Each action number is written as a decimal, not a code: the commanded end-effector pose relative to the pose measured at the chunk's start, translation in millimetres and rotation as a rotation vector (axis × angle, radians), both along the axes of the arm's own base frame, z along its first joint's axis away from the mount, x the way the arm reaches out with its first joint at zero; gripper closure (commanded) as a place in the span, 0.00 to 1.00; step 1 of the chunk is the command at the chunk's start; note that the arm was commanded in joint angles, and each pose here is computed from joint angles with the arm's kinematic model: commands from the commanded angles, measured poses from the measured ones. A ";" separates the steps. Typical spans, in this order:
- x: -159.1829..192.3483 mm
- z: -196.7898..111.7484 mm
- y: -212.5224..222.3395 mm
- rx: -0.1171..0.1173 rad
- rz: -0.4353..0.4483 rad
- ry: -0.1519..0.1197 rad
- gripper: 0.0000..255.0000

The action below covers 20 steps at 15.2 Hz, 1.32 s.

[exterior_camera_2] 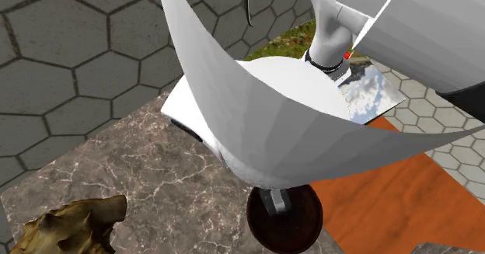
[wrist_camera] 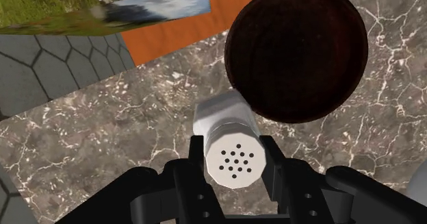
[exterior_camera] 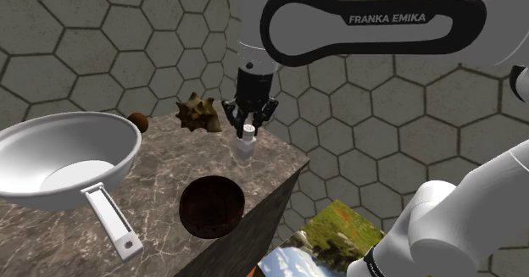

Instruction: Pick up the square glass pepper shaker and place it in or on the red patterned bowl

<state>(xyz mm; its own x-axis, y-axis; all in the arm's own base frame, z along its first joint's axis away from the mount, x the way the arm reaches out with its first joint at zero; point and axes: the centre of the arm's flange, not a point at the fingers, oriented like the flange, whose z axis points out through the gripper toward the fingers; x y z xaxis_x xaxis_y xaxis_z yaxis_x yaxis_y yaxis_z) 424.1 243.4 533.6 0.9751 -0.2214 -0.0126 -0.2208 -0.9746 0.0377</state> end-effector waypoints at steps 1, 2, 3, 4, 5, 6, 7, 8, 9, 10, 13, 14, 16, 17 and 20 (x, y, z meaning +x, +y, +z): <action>-6.9 6.3 24.8 0.000 -0.002 0.000 1.00; -9.7 8.2 37.6 0.000 -0.002 0.000 1.00; -12.5 10.1 50.4 0.000 -0.002 0.000 1.00; -15.3 12.0 63.1 0.000 -0.002 0.000 1.00; -18.1 13.9 75.9 0.000 -0.002 0.000 1.00; -20.9 15.8 88.6 0.000 -0.002 0.000 1.00; -21.9 16.5 93.3 0.000 -0.002 0.000 1.00; -21.9 11.2 93.3 0.000 -0.002 0.000 1.00; -21.9 6.0 93.3 0.000 -0.002 0.000 1.00; -21.9 0.7 93.3 0.000 -0.002 0.000 1.00; -21.9 -15.1 93.3 0.000 -0.002 0.000 1.00; -21.9 -20.4 93.3 0.000 -0.002 0.000 1.00; -21.9 -31.0 93.3 0.000 -0.002 0.000 1.00; -21.9 -36.3 93.3 0.000 -0.002 0.000 1.00; -21.9 -52.1 93.3 0.000 -0.002 0.000 1.00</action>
